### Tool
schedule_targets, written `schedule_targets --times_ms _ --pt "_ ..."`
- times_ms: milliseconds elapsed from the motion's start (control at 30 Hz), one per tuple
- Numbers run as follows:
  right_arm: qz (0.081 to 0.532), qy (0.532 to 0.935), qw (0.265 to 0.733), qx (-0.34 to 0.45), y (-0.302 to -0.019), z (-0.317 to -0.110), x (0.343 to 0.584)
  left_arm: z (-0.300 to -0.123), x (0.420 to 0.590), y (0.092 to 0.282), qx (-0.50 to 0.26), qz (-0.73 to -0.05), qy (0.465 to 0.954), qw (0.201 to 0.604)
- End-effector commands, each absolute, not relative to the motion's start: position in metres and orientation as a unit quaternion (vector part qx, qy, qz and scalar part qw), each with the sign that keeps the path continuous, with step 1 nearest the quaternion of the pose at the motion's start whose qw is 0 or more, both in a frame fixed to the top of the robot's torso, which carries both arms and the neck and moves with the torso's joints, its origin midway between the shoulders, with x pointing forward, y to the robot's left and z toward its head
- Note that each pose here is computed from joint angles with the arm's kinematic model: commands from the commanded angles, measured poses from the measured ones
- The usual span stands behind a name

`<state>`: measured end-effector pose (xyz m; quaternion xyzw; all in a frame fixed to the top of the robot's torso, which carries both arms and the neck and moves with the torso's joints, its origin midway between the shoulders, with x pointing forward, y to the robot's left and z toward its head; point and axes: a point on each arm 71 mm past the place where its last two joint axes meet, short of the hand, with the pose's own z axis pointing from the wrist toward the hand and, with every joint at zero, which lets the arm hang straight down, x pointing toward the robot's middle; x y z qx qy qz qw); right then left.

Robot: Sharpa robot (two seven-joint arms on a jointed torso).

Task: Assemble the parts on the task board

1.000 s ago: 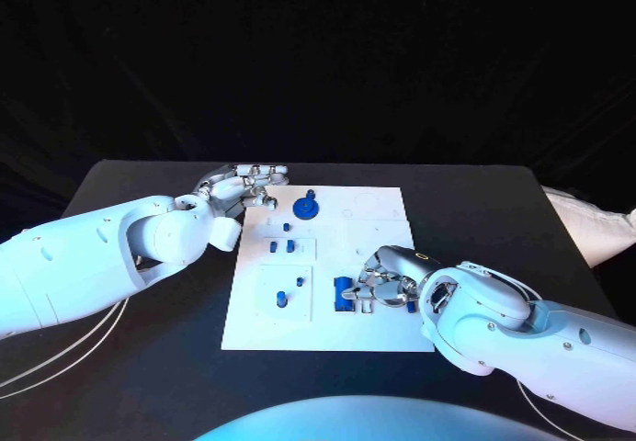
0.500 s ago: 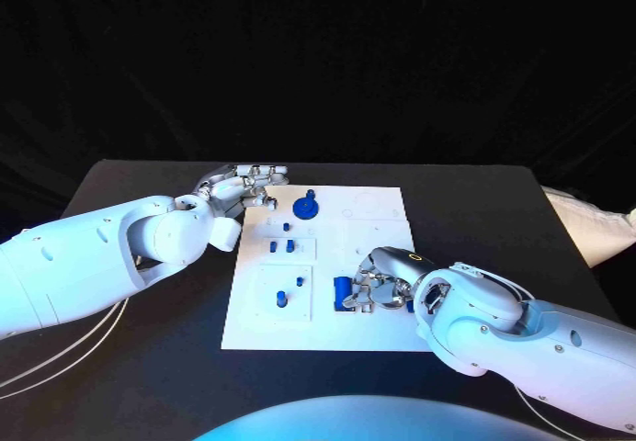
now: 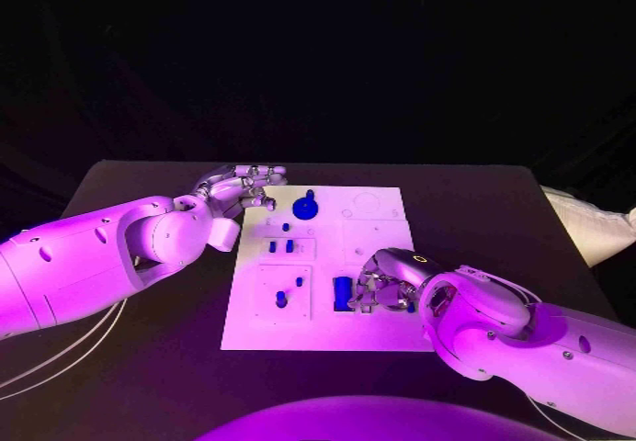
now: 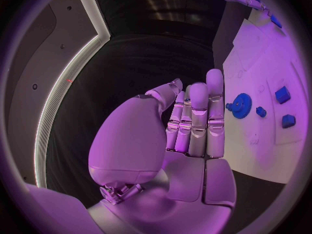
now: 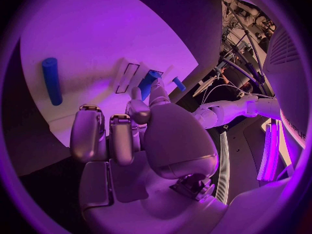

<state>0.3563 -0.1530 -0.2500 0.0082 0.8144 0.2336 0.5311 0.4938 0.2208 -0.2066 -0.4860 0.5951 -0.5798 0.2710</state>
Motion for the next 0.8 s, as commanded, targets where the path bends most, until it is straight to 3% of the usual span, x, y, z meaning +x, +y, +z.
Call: schedule_targets --times_ms 33,200,533,800 --pt "0.228 0.811 0.539 0.023 -0.161 -0.245 0.354 -0.206 0.493 0.219 -0.48 -0.586 0.596 0.266" --pt "0.22 0.809 0.544 0.039 -0.179 -0.237 0.353 -0.206 0.493 0.22 -0.481 -0.585 0.596 0.267" --pt "0.146 0.819 0.554 0.034 -0.23 -0.237 0.361 -0.205 0.493 0.222 -0.481 -0.585 0.595 0.269" --pt "0.122 0.824 0.553 0.022 -0.243 -0.243 0.361 -0.205 0.493 0.222 -0.481 -0.585 0.595 0.268"
